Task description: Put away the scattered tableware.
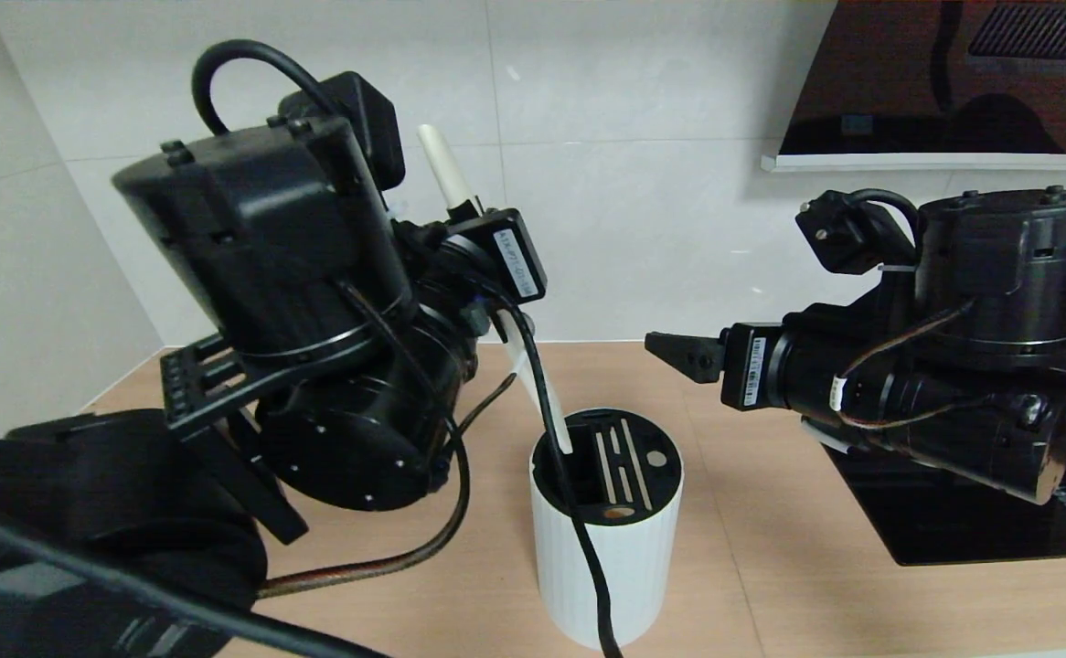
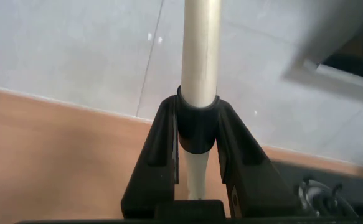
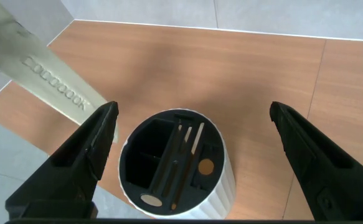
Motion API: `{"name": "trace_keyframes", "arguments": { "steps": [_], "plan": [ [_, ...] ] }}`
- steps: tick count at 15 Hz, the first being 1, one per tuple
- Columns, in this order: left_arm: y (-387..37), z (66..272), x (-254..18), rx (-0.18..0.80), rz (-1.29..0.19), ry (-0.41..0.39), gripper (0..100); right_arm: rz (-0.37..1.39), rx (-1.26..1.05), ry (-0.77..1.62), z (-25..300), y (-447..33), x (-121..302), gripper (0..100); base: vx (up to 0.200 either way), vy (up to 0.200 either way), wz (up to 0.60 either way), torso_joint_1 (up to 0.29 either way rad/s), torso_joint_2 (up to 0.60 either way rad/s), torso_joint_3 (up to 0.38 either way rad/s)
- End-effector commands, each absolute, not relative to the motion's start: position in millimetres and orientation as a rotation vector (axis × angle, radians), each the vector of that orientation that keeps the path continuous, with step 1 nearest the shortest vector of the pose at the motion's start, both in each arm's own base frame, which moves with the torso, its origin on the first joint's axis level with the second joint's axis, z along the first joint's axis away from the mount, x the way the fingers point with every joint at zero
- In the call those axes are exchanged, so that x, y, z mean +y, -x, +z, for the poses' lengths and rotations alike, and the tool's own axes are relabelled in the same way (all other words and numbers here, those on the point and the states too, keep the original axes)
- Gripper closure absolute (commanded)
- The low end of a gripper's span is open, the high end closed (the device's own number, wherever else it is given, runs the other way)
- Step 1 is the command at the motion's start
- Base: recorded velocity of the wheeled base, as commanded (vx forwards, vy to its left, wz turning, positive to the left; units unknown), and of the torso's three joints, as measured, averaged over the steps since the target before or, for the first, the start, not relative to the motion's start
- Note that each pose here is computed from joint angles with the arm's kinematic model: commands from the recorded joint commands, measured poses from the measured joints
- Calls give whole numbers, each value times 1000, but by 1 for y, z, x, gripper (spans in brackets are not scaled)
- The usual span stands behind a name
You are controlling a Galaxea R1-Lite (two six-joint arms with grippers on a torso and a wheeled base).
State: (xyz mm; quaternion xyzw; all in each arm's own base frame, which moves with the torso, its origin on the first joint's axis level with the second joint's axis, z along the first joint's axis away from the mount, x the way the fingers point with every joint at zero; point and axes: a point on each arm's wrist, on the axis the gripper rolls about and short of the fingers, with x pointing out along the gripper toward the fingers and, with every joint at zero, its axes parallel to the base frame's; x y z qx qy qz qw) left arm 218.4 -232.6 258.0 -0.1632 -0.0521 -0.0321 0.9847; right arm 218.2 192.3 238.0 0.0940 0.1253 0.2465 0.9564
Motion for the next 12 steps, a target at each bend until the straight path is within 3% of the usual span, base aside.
{"name": "trace_keyframes", "arguments": {
  "steps": [1, 12],
  "plan": [
    [-217, 243, -242, -76, -83, 290, 100, 499, 258, -189, 237, -219, 193, 0, 0, 0, 0, 0, 0, 0],
    [-217, 226, -259, -65, -118, 285, 100, 498, 263, -186, 235, -218, 192, 0, 0, 0, 0, 0, 0, 0]
  ]
}}
